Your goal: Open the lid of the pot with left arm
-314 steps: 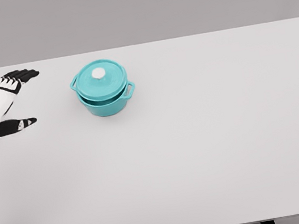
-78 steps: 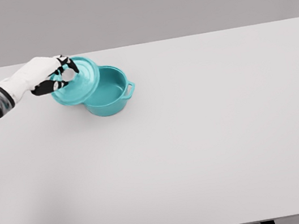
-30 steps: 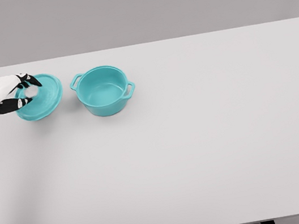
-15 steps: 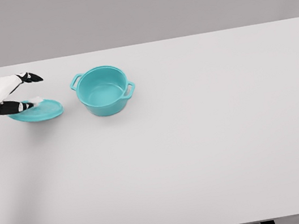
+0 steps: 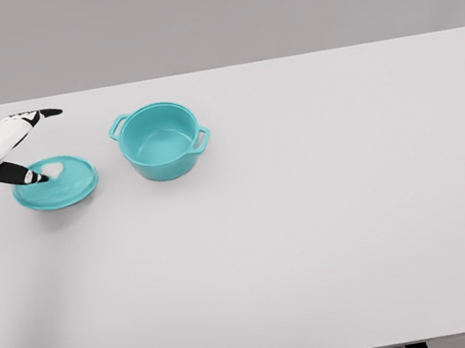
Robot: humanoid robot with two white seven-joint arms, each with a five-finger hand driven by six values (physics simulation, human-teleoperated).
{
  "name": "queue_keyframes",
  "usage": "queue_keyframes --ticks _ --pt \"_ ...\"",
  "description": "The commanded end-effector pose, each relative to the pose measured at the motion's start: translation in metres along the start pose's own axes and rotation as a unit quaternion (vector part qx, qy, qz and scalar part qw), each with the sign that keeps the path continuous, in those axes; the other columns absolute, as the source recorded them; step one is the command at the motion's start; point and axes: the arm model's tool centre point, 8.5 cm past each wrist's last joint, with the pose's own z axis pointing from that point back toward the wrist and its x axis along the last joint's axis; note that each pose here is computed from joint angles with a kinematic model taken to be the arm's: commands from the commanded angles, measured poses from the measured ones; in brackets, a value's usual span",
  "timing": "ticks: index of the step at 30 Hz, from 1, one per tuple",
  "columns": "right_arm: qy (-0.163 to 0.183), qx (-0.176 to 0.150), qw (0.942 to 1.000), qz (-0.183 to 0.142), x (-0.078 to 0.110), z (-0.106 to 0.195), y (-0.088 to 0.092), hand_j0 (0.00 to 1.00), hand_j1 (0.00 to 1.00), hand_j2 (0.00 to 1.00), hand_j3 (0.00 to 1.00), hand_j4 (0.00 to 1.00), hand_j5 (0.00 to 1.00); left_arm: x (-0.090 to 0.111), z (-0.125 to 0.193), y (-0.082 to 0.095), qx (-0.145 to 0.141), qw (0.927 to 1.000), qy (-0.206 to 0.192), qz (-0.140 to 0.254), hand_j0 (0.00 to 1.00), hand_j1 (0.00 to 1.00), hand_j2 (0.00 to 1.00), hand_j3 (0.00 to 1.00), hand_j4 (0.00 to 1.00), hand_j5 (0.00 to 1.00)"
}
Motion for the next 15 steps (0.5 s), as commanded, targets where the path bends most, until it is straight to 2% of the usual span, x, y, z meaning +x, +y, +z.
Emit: queue_keyframes --ticks 1,3,6,7,15 --pt "0.0 0.0 1.0 0.0 0.0 0.0 0.0 1.0 1.0 1.0 1.0 1.0 1.0 0.0 0.0 0.001 0.0 1.0 0.0 -0.001 1.0 1.0 1.0 1.0 1.0 1.0" --pt "0.0 0.0 1.0 0.0 0.0 0.0 0.0 1.0 1.0 1.0 1.0 1.0 1.0 -0.001 0.003 -0.004 -0.007 1.0 0.003 -0.005 1.0 1.0 1.0 1.0 1.0 1.0" --pt "0.0 0.0 1.0 0.0 0.0 0.0 0.0 1.0 1.0 1.0 1.0 1.0 1.0 -0.011 0.015 -0.012 -0.054 0.9973 0.015 -0.048 1.0 1.0 1.0 1.0 1.0 1.0" --pt "0.0 0.0 1.0 0.0 0.0 0.0 0.0 1.0 1.0 1.0 1.0 1.0 1.0 -0.01 0.016 -0.01 -0.059 0.9965 0.014 -0.057 1.0 1.0 1.0 1.0 1.0 1.0" --pt "0.0 0.0 1.0 0.0 0.0 0.0 0.0 1.0 1.0 1.0 1.0 1.0 1.0 -0.009 0.017 -0.005 -0.056 0.9965 0.013 -0.06 1.0 1.0 1.0 1.0 1.0 1.0"
